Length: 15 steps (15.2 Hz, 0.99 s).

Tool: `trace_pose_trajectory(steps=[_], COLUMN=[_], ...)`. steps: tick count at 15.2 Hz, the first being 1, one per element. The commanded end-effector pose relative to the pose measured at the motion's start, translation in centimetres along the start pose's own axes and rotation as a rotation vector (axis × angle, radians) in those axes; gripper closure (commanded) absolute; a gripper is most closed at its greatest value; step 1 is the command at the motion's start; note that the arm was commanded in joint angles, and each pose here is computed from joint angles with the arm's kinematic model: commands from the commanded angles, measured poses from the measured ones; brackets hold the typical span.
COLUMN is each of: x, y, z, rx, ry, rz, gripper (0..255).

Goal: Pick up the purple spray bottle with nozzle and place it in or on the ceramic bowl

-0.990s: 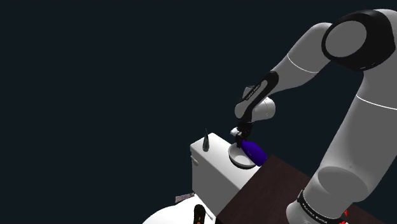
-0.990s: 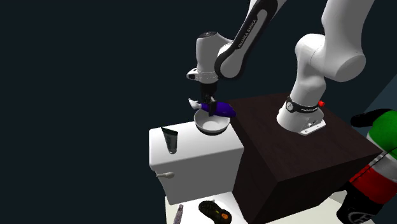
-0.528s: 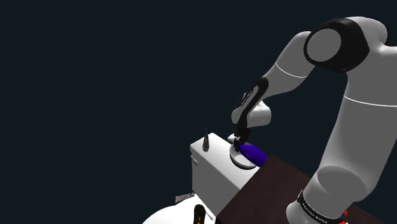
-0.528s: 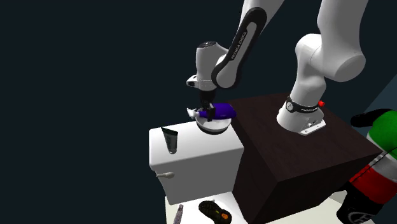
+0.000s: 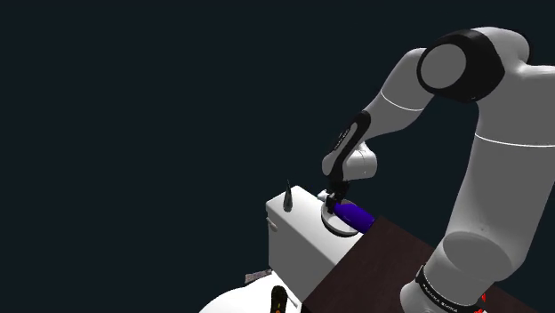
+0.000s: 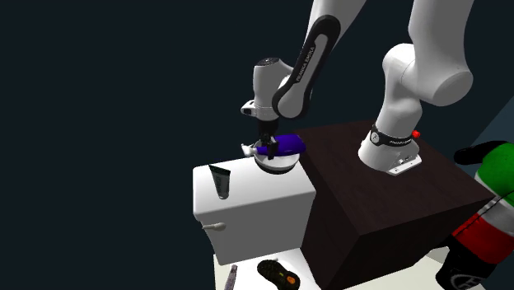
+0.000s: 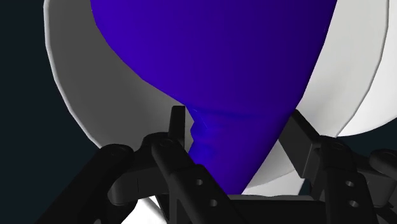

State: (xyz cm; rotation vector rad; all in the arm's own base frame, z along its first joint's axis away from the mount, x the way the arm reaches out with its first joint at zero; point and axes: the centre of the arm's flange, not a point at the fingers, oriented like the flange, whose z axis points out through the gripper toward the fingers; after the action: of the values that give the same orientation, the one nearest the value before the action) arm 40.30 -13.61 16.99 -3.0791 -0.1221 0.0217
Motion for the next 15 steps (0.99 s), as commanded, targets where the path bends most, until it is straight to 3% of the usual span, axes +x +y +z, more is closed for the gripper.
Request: trace_pose_trajectory(steps=[1, 2, 7, 11, 15], x=[-0.5, -0.5, -0.5, -0.4, -0.4], y=[0.0, 0.0, 0.0, 0.0, 0.0], z=[0.4, 0.6, 0.5, -4.5, -4.5], rx=[0.006, 0.006, 0.006, 0.006, 0.006], ry=[-0.016, -0.016, -0.016, -0.016, -0.016], rz=[0.004, 0.004, 0.004, 0.004, 0.004], gripper=[255, 0, 0, 0, 0])
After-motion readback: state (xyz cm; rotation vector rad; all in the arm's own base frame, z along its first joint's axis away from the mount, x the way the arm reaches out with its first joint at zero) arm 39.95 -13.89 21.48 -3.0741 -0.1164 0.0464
